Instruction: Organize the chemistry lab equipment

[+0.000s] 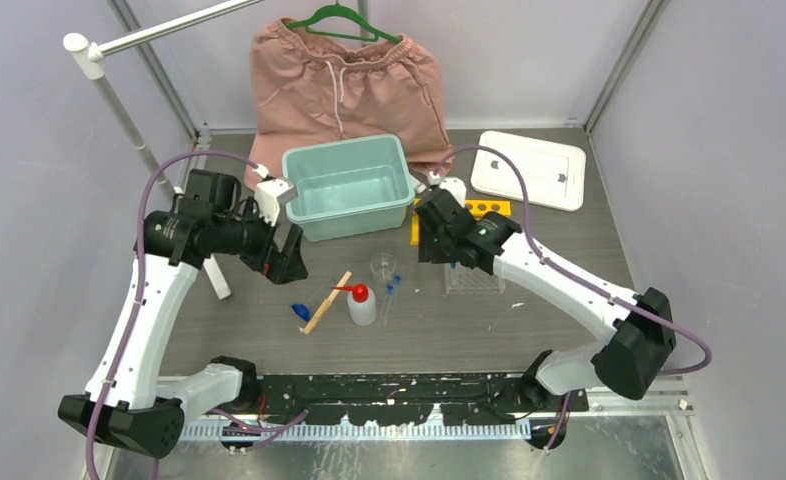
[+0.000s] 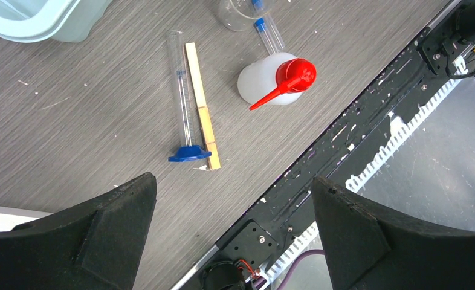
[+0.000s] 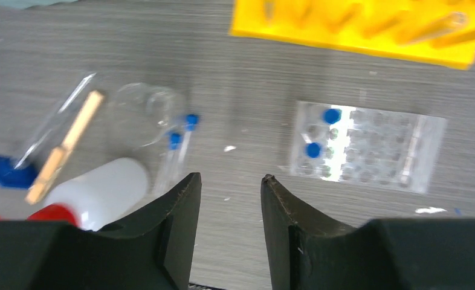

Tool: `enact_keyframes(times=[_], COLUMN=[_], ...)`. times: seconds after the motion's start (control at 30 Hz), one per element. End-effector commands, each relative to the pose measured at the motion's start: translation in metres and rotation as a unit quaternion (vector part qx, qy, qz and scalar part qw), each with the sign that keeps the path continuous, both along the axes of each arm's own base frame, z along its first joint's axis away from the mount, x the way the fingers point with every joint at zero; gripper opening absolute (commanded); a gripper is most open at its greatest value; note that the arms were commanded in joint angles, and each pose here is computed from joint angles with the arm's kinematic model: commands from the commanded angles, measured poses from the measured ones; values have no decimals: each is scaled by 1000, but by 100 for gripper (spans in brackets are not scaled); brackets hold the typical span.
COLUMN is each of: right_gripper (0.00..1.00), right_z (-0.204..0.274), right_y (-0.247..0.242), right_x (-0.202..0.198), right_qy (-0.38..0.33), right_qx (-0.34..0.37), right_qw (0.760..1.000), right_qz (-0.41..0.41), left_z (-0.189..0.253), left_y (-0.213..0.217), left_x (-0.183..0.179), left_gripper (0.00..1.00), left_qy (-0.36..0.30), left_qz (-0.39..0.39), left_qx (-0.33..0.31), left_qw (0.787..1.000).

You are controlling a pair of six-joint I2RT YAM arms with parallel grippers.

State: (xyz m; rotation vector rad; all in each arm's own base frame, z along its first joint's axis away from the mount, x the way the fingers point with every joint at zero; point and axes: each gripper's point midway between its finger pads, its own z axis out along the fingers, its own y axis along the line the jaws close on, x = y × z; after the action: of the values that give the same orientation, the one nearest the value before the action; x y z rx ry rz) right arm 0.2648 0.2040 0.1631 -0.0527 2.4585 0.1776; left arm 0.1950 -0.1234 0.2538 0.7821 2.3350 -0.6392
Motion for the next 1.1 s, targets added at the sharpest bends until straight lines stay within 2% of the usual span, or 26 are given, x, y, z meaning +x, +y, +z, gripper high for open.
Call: enact_keyframes(times=[0.0, 0.13, 0.3, 0.63, 1.07], right_gripper=[47, 46, 39, 39, 36], right_z=[13, -22, -55, -92, -123], right_y=[53, 87, 96, 103, 83], right_x=[-9, -13, -5, -10, -6], right_qy=[-2, 47, 66, 95, 72], right_qx=[48, 51, 39, 50, 44], right_qw=[998, 996, 997, 994, 995], right_qz=[32, 50, 27, 8, -57], left_z=[22, 23, 24, 25, 29], left_y=[-2, -1, 1, 1, 3], left_x=[5, 5, 1, 2, 3], left_gripper=[100, 100, 100, 100, 100], left_qy=[-45, -43, -47, -48, -53], left_qz=[1, 4, 1, 0, 1], left_qx=[-13, -11, -6, -6, -1], left_qw=[999, 999, 999, 999, 999])
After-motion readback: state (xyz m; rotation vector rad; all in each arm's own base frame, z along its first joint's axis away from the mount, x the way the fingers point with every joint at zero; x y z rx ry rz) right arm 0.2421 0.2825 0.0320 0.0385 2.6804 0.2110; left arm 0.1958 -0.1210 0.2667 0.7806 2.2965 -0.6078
